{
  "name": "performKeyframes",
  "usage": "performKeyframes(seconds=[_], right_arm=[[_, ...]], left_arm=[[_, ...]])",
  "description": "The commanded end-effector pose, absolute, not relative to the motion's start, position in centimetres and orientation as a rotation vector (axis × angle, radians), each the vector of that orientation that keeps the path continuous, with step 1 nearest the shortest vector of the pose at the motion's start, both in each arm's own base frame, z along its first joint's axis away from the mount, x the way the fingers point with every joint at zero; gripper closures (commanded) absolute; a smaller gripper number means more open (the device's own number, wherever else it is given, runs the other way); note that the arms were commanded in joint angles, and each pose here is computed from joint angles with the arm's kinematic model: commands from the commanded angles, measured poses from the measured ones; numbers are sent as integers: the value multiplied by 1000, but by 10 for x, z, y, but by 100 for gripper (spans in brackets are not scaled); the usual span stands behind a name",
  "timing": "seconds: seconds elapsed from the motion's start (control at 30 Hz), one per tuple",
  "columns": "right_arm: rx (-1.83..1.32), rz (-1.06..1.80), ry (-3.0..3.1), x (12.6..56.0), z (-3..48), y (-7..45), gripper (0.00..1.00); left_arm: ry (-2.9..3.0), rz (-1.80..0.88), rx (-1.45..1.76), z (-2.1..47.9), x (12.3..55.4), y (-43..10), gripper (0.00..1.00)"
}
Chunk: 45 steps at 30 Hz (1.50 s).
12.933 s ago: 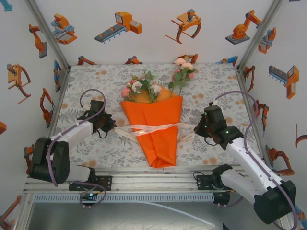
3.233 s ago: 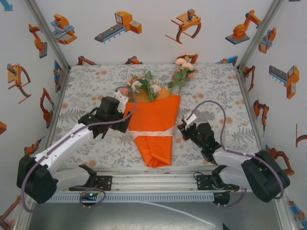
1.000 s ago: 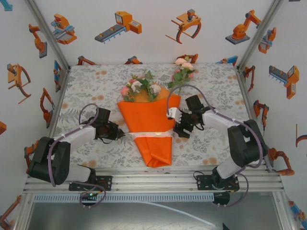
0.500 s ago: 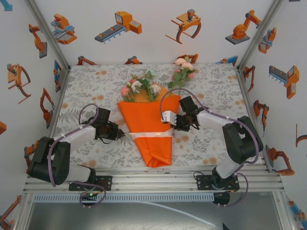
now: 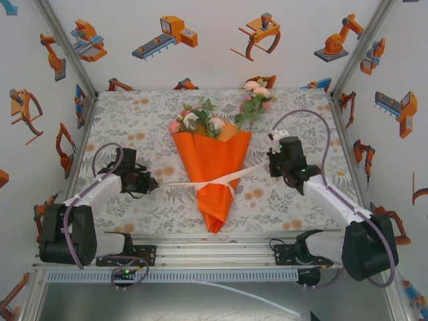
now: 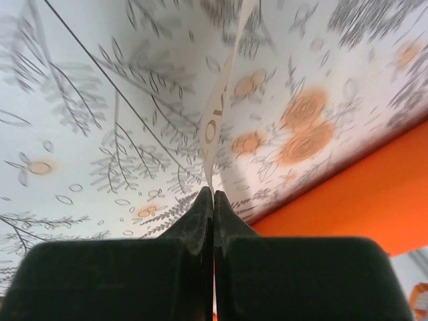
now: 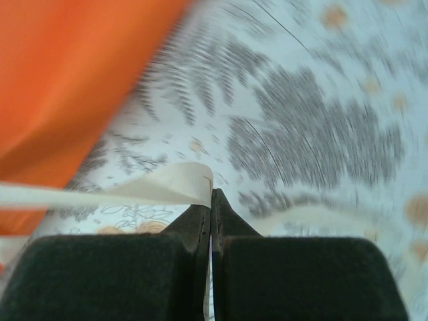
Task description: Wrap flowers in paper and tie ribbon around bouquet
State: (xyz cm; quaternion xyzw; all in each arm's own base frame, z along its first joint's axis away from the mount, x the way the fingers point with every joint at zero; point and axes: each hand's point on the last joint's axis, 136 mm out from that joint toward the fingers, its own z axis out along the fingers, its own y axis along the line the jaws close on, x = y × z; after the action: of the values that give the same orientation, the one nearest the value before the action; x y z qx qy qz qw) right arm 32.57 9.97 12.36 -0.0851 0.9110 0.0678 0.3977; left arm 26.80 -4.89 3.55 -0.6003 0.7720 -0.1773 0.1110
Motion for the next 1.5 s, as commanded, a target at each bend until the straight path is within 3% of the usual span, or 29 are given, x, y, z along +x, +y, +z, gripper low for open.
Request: performKeyframes(seconds=[0.0, 0.27, 0.5, 0.63, 0.8, 0.9, 1.0, 1.07, 1.2, 1.27, 1.37, 1.47], right_arm=[[563, 11, 2299, 312, 104, 7, 100], [1268, 53, 2137, 266, 67, -75, 100], [1665, 61, 1901, 232, 44, -111, 100], [1682, 46, 1851, 231, 50, -117, 100], [1554, 164, 1903, 248, 63, -104, 100], [1327, 385, 1976, 276, 83, -70, 100], [1041, 567, 2071, 299, 115, -17, 100], [850, 619, 2112, 305, 139, 16, 100], [597, 732, 2148, 304, 169, 64, 100], [525, 794, 2175, 302, 175, 80, 100], [450, 829, 2213, 298, 180, 95, 100], [402, 832, 2224, 294, 183, 103, 100]], left_arm=[[2258, -377, -1783, 35, 253, -12, 100], [2018, -323, -2061, 39, 229, 66, 100], [1800, -365, -2273, 31, 201, 94, 100], [1773, -385, -2264, 30, 199, 99, 100], [1861, -602, -1994, 52, 241, 92, 96], [2042, -586, -1655, 89, 267, 74, 71], [2239, -546, -1205, 134, 289, 27, 29], [2308, -454, -941, 165, 293, 6, 15], [2306, -416, -318, 217, 302, -51, 11], [2322, -429, 149, 224, 292, -105, 17], [2337, -269, 787, 197, 261, -155, 23], [2368, 42, 1164, 153, 248, -148, 23]])
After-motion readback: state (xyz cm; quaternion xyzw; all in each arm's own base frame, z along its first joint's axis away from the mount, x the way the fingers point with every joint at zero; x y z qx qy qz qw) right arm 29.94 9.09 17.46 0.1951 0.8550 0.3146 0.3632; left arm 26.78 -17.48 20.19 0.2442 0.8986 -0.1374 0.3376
